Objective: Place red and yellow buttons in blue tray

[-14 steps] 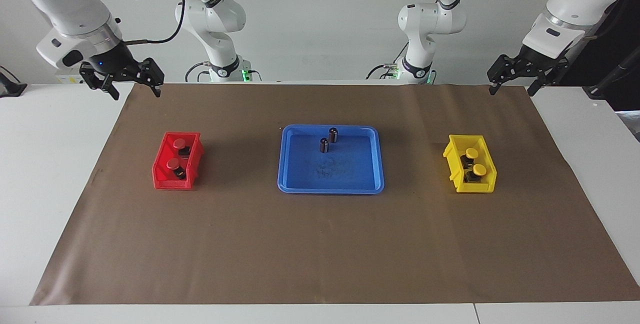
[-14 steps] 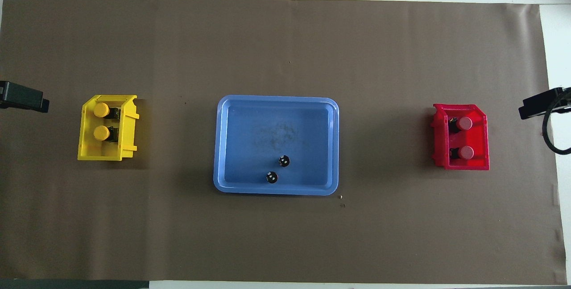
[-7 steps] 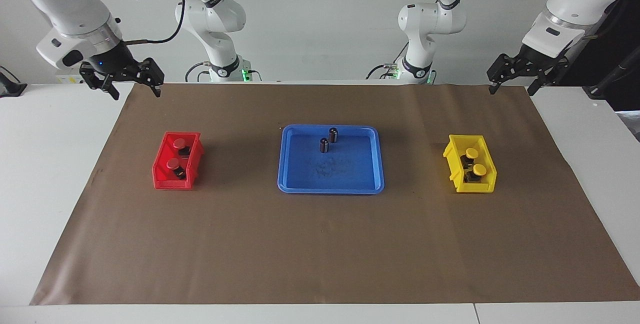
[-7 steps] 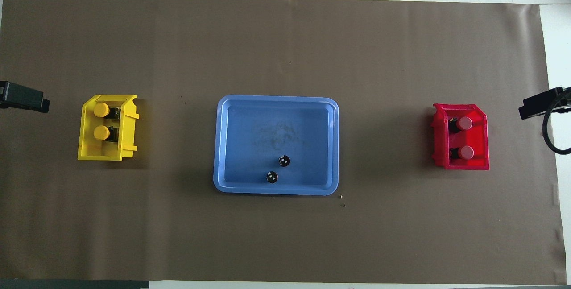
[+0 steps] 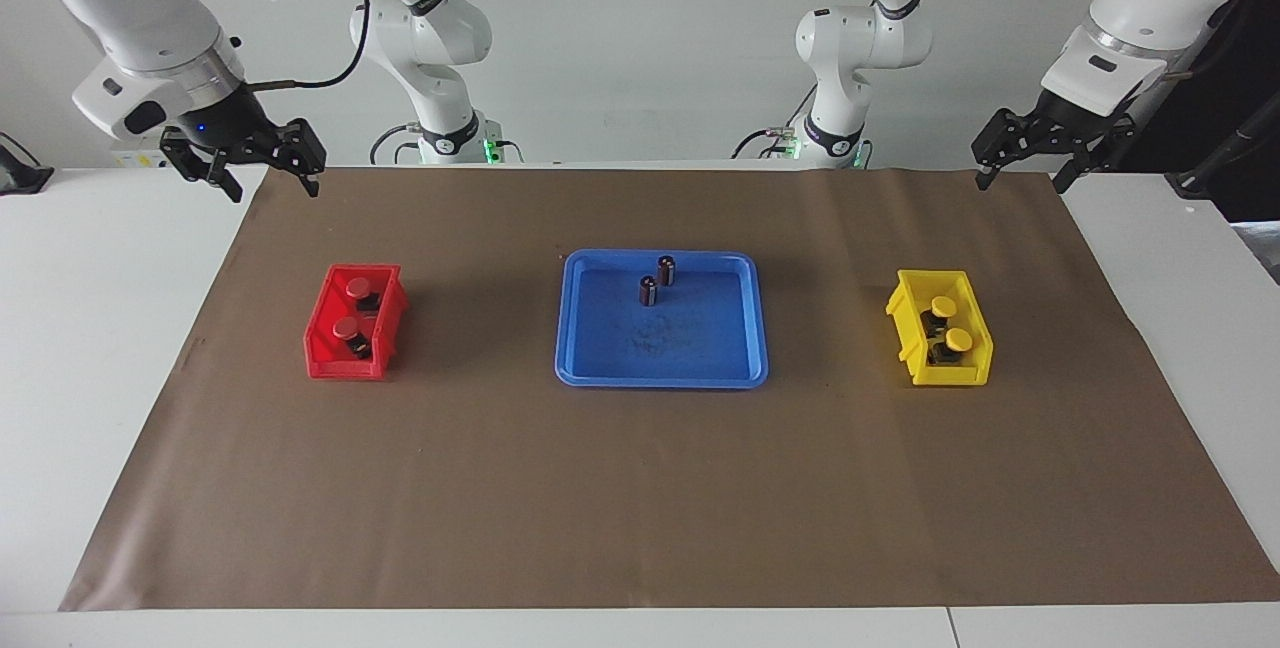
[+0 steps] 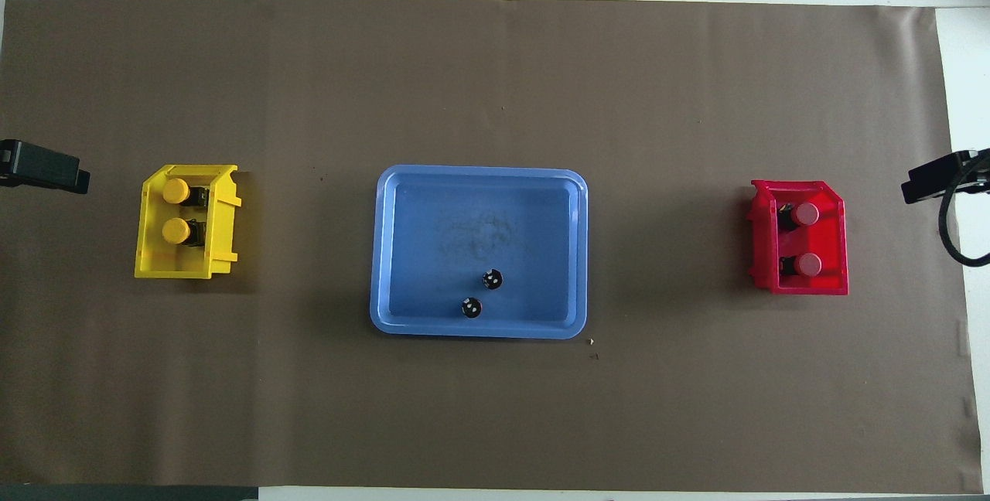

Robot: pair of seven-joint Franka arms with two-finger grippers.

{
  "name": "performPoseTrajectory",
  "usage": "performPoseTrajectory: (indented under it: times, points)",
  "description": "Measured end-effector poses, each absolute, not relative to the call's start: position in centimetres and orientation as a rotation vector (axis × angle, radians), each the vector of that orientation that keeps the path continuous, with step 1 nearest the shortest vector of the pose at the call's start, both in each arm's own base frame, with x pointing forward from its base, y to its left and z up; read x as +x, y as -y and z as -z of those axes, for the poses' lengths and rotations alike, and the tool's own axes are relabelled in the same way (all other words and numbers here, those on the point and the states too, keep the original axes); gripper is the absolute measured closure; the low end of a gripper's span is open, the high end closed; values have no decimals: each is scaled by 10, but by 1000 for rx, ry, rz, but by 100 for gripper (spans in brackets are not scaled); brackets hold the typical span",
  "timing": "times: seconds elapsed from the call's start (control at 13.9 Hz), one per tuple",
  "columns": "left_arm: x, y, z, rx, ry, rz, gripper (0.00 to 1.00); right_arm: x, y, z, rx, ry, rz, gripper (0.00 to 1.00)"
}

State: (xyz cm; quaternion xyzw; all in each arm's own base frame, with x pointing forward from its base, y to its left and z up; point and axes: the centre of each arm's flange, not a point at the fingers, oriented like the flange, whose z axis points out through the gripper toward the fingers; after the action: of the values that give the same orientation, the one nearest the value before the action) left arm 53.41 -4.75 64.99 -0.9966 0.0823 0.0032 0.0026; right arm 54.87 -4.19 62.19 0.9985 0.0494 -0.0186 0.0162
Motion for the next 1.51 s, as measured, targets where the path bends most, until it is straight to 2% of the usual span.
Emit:
performPoseTrajectory:
  times: [0.22,0.65,0.86,1.01,1.51]
  points:
    - [534,48,-649,-3126,-260,-16,0,559,30,-569,3110,-185,-85,28]
    - [531,42,-649,-3127,-243,-38,0,578,42,-461,3120,-154,-82,28]
    - [531,40,-646,-3128,-237,-48,0,577,51,-408,3119,-131,-100,29]
    - [531,34,-643,-3129,-219,-59,0,569,52,-389,3121,-125,-87,30]
    - [527,29,-637,-3131,-207,-59,0,551,61,-367,3122,-99,-85,32]
